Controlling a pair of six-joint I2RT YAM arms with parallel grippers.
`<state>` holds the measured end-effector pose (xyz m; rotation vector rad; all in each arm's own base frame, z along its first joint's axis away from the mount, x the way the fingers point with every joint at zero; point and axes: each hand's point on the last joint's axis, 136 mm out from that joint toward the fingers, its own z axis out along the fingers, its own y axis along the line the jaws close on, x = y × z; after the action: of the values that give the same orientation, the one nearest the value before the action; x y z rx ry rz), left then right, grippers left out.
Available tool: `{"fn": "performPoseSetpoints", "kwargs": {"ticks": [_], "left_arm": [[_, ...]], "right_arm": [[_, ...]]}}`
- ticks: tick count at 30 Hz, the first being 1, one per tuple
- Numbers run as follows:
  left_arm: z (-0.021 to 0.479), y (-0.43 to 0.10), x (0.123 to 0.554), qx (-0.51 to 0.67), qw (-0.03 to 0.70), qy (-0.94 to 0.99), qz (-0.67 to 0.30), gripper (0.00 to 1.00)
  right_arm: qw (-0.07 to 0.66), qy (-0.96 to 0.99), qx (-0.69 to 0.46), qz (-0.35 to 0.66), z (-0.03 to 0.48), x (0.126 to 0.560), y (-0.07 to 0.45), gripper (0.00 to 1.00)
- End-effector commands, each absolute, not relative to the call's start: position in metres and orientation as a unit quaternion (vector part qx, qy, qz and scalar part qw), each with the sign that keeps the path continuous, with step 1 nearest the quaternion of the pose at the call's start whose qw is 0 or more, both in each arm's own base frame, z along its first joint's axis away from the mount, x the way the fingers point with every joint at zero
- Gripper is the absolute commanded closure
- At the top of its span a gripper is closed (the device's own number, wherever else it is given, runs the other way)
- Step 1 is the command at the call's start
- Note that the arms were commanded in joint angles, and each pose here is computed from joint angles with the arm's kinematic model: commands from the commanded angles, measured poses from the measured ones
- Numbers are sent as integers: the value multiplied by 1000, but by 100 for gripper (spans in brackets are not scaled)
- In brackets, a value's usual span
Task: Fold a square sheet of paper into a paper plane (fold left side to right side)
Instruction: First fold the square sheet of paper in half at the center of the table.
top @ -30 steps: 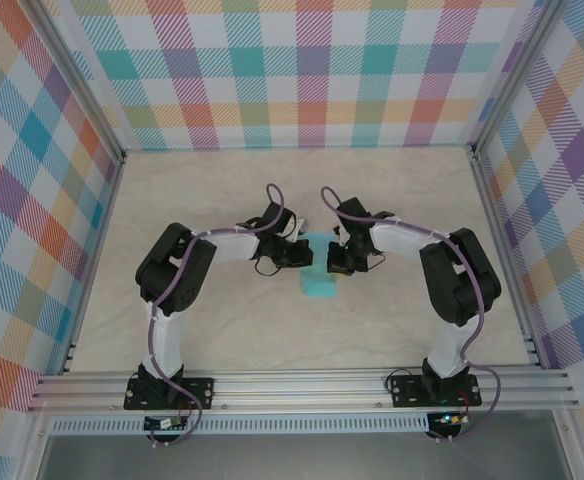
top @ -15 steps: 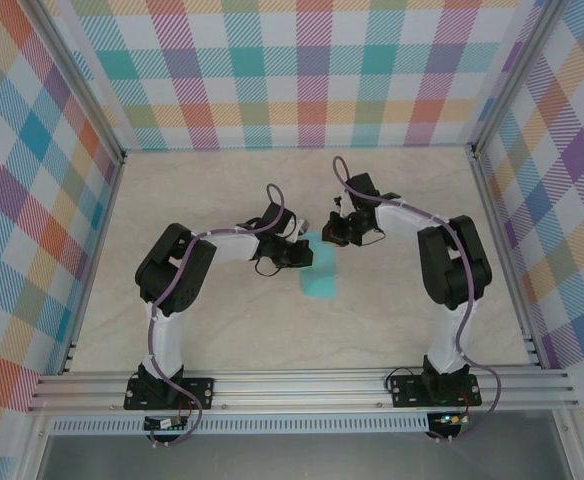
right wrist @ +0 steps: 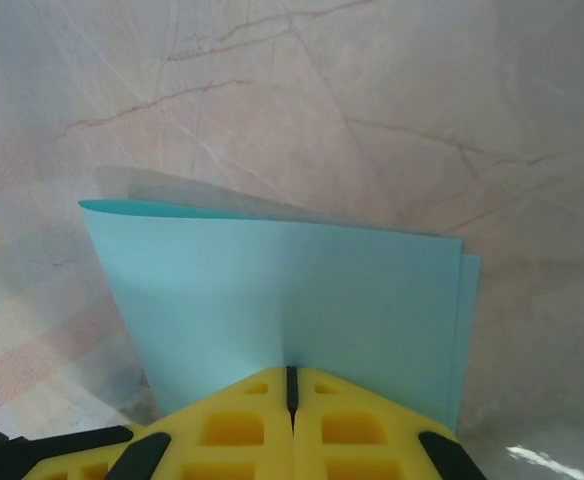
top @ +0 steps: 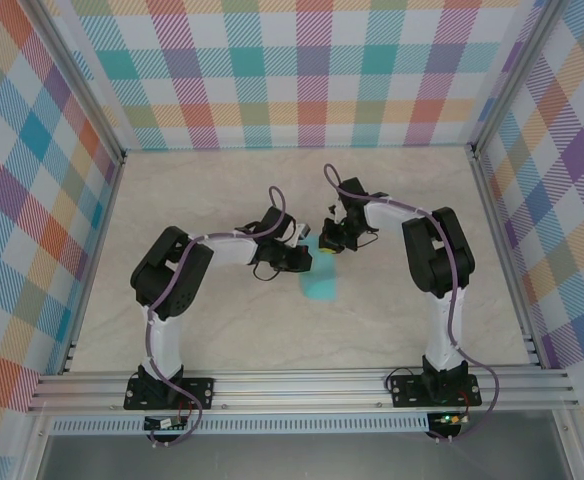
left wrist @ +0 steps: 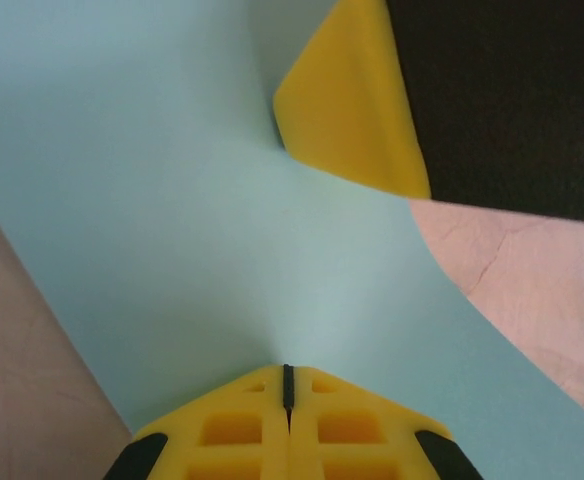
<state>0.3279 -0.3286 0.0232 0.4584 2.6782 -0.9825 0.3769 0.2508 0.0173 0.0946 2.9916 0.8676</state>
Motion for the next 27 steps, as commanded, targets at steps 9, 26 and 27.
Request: {"fn": "performPoseSetpoints", "kwargs": {"ticks": [9, 26, 27], "left_arm": [[4, -324, 249, 247, 55, 911, -327, 98], [-16, -306, 187, 256, 6, 914, -313, 98], [-17, -306, 184, 255, 5, 914, -315, 98]], "right_arm": [[-24, 976, 44, 214, -14, 360, 230, 96], [-23, 976, 47, 212, -13, 361, 230, 96], [-23, 976, 46, 212, -13, 361, 230, 96]]}}
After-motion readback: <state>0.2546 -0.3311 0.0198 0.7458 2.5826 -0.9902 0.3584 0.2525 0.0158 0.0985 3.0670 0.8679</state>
